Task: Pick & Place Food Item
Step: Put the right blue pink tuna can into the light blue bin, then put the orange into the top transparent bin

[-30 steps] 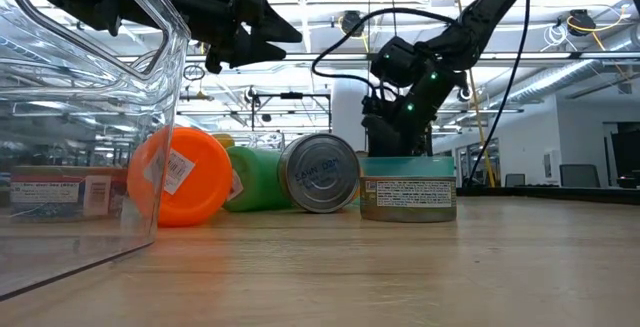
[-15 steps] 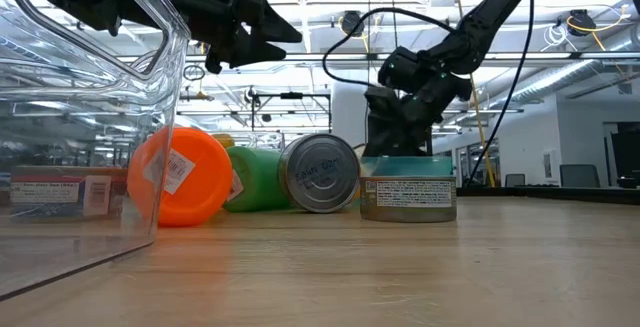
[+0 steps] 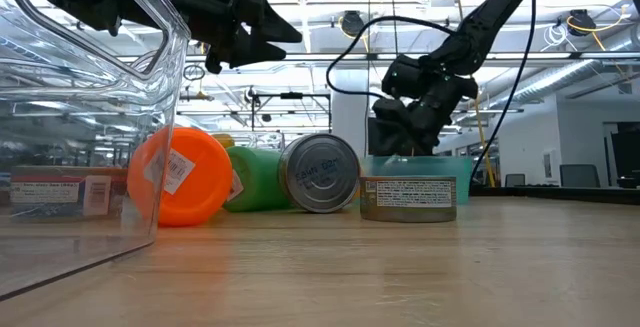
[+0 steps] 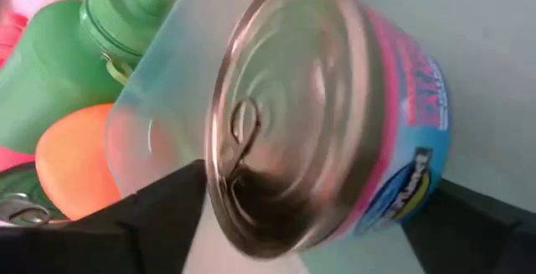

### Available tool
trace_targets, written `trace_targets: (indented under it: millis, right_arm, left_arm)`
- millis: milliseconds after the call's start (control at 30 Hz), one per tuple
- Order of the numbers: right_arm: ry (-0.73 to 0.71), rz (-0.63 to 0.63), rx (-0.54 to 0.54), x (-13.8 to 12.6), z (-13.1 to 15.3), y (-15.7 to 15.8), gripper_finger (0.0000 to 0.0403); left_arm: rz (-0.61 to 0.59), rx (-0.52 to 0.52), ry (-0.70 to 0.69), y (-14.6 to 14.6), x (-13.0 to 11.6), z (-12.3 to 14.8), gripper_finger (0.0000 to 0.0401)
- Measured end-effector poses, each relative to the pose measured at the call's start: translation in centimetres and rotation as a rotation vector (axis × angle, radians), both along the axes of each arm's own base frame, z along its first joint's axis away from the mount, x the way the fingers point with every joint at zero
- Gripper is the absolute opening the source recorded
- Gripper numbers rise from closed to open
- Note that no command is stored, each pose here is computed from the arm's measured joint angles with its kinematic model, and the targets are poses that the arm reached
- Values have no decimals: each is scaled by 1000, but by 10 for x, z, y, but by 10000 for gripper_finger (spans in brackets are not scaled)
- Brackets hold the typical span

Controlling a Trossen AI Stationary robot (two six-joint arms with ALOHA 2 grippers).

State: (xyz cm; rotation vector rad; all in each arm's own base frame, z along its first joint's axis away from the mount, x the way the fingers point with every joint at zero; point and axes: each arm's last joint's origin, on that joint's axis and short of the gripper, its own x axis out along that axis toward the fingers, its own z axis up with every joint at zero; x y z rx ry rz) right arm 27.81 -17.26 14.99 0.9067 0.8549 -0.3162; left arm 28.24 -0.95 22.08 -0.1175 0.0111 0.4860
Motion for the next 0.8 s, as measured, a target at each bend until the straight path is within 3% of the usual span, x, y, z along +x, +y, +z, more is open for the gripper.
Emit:
trace_targets:
  millis: [167,467,633,800]
  right_arm:
    - [54,-33,-29,-2,-2,0,390]
    - [52,-33,-34,-3,0,0,395]
    - [14,-30,-81,-10,21,1,395]
    - [-3,-39,-220,-26,60,10,395]
  left_arm:
    - [0,0,1,0,0,0,244]
    - [0,1,7,0,0,-1,244]
    - [0,1,7,0,0,-1,244]
    - [0,1,7,0,0,-1,244]
